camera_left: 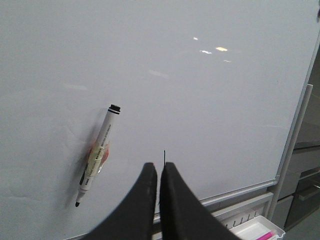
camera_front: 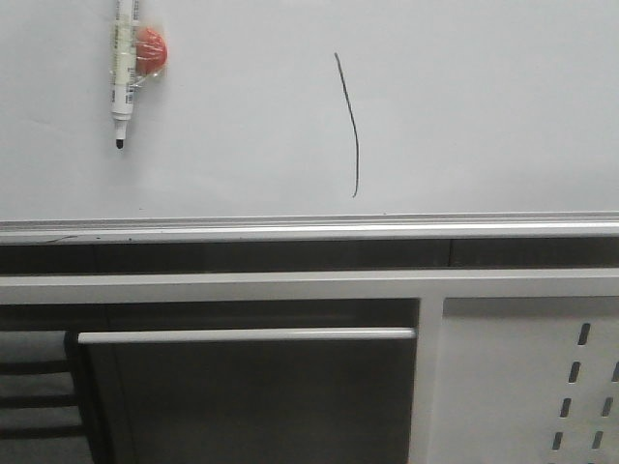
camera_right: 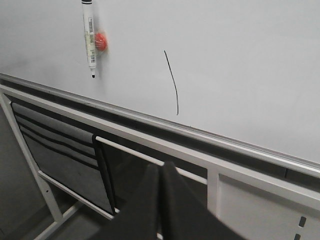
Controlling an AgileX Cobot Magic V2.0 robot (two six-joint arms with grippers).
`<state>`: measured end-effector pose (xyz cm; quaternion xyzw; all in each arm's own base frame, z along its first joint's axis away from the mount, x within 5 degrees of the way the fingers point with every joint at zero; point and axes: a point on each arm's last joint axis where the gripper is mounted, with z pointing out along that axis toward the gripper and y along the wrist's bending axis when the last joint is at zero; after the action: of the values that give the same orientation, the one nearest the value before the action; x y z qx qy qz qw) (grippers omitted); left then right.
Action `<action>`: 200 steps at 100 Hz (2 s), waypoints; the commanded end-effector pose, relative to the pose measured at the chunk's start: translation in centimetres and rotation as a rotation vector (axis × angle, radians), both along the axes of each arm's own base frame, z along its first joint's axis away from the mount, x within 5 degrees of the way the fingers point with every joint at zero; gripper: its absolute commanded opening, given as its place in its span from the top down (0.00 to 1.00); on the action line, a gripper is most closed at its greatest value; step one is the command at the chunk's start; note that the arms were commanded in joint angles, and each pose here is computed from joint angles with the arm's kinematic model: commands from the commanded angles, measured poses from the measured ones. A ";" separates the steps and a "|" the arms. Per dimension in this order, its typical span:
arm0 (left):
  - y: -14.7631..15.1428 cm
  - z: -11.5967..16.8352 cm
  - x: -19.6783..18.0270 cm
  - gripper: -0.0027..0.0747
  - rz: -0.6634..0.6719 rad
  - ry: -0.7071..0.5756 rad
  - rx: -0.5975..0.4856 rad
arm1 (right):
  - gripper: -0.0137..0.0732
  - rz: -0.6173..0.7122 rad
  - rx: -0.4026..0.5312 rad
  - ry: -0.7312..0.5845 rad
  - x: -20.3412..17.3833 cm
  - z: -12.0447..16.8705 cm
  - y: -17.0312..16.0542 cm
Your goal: Write number 1 on whiteboard
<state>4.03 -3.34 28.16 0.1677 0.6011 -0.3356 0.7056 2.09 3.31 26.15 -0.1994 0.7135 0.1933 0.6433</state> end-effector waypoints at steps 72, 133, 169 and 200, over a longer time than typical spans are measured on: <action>2.3 -3.7 1.5 0.99 0.554 -0.058 0.116 | 0.90 -0.035 0.051 -0.077 -0.1 1.3 -0.3; 2.9 -8.4 1.6 0.99 0.648 0.120 0.171 | 0.90 -0.035 0.050 -0.075 -0.1 1.3 -0.3; 2.9 -8.4 1.6 0.99 0.648 0.120 0.171 | 0.90 -0.035 0.050 -0.075 -0.1 1.3 -0.3; 2.9 -8.4 1.6 0.99 0.648 0.120 0.171 | 0.90 -0.109 0.030 -0.154 0.4 1.4 -0.9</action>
<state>5.60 -0.56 20.43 0.0181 0.7075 -0.0467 0.7049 2.28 3.17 26.18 -0.1933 0.7087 0.1850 0.6528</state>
